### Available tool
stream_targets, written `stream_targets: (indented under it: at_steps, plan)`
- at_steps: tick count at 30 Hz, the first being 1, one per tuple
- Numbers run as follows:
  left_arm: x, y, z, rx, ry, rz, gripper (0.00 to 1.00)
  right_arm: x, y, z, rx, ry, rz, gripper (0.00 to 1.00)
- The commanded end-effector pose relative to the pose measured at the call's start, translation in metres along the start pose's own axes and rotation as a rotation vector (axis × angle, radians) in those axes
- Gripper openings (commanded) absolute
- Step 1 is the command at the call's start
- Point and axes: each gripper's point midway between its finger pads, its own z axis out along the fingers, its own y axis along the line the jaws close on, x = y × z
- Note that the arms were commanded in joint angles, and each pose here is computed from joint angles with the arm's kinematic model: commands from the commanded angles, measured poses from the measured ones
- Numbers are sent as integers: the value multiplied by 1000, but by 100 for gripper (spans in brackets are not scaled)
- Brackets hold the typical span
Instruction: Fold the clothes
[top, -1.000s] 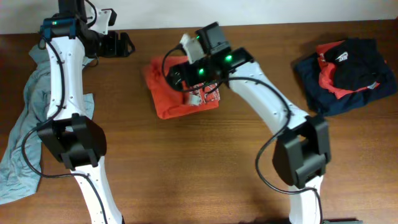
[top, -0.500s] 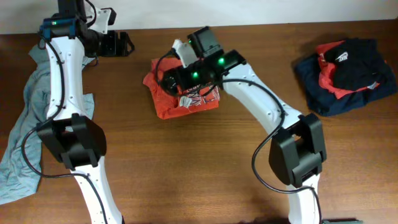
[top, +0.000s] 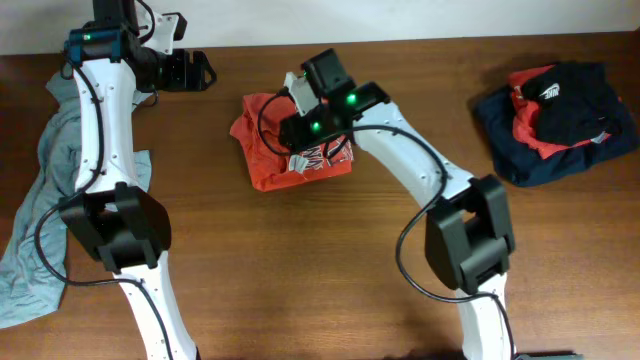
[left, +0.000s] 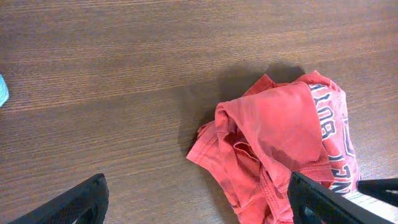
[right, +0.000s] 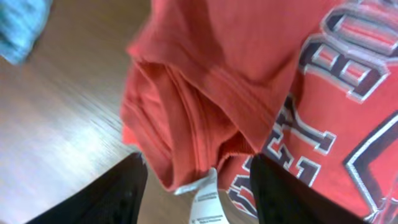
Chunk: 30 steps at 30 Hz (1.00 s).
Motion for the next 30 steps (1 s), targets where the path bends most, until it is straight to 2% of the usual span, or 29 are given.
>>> stream_targets:
  at_steps: [1, 8, 17, 19, 25, 30]
  plan:
    - [-4, 4, -3, -12, -14, -4, 92, -1, 2, 7, 129, -10, -21, 57]
    - [-4, 4, -3, -12, -13, -4, 92, 2, 9, 19, 247, -20, -64, 57]
    - [-2, 4, -3, -11, -7, -7, 92, 9, -15, 29, 391, -15, -23, 46]
    - [-2, 4, -3, -11, -7, -7, 92, 9, -16, 29, 394, -14, -24, 38]
    - [-2, 4, -3, -11, -7, -7, 92, 11, -14, 30, 390, -9, -26, 4]
    - [-2, 4, -3, -12, -7, -7, 92, 20, 9, 37, 329, 24, -48, 4]
